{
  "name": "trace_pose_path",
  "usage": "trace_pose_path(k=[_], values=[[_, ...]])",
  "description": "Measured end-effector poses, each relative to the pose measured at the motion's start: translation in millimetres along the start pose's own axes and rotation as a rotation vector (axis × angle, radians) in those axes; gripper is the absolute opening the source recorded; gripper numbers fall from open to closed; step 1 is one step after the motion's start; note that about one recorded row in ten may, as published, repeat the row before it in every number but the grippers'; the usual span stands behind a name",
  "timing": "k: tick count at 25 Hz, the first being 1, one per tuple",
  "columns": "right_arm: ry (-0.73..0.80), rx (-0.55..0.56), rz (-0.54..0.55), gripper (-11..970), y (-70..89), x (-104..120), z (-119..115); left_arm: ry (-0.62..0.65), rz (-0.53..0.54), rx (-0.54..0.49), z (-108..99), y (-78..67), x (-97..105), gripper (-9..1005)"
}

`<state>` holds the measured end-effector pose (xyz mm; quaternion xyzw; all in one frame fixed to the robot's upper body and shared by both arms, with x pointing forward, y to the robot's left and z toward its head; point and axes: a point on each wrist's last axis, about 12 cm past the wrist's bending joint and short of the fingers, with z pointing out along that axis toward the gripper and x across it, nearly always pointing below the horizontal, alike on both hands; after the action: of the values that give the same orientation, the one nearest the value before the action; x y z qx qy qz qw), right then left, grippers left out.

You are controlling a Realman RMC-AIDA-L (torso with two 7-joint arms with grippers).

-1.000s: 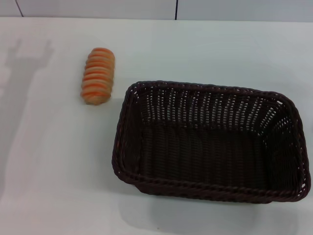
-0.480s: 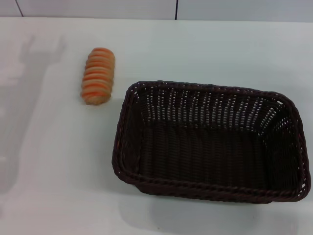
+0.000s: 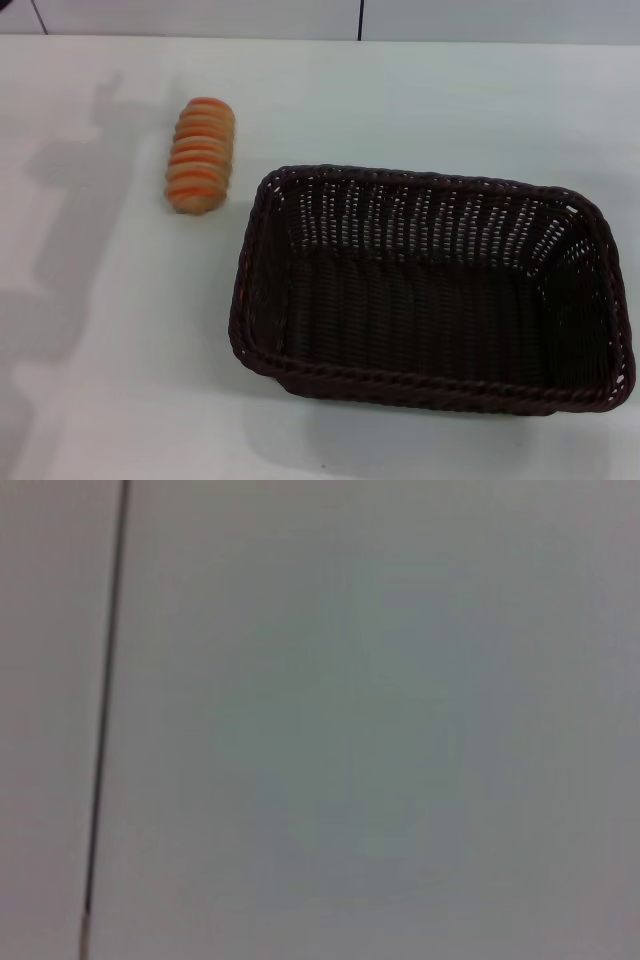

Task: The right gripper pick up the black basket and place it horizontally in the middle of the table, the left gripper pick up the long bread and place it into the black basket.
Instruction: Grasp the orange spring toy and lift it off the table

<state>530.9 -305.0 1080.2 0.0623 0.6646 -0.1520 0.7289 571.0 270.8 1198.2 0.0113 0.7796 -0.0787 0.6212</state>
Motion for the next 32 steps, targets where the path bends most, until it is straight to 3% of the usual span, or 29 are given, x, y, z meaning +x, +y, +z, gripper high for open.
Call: trace_pose_path(k=[1,2,3,4,6,8,11,15,26,32], values=[[0.002,-0.001,-0.001,698,0.3,0.5,0.2,0.0,0.0,0.0,0.0,0.0,0.0,841],[0.006,-0.004,-0.005,698,0.9,1.8,1.0,0.068,0.018,0.012,-0.4,-11.8,-7.7,841],[0.006,-0.004,-0.005,698,0.9,1.8,1.0,0.068,0.018,0.012,-0.4,-11.8,-7.7,841],[0.009,-0.007,-0.01,698,1.9,3.0,2.1,0.115,0.038,0.031,0.2,-21.3,-13.2,841],[0.01,-0.009,-0.012,698,2.5,3.5,2.5,0.134,0.042,0.041,0.9,-25.0,-15.3,841],[0.013,-0.015,-0.016,699,4.0,4.5,3.1,0.217,0.035,0.108,5.0,-35.2,-20.1,841],[0.014,-0.022,-0.018,699,5.8,5.0,3.2,0.276,-0.003,0.2,10.8,-42.4,-20.5,841],[0.016,-0.025,-0.019,699,6.3,5.4,3.0,0.328,-0.044,0.231,21.5,-46.0,-13.6,840],[0.016,-0.027,-0.018,696,6.8,5.5,2.8,0.456,-0.077,0.199,50.6,-54.5,14.5,840],[0.018,-0.026,-0.017,694,6.6,6.2,1.7,0.526,0.003,0.12,67.3,-63.1,34.7,839]])
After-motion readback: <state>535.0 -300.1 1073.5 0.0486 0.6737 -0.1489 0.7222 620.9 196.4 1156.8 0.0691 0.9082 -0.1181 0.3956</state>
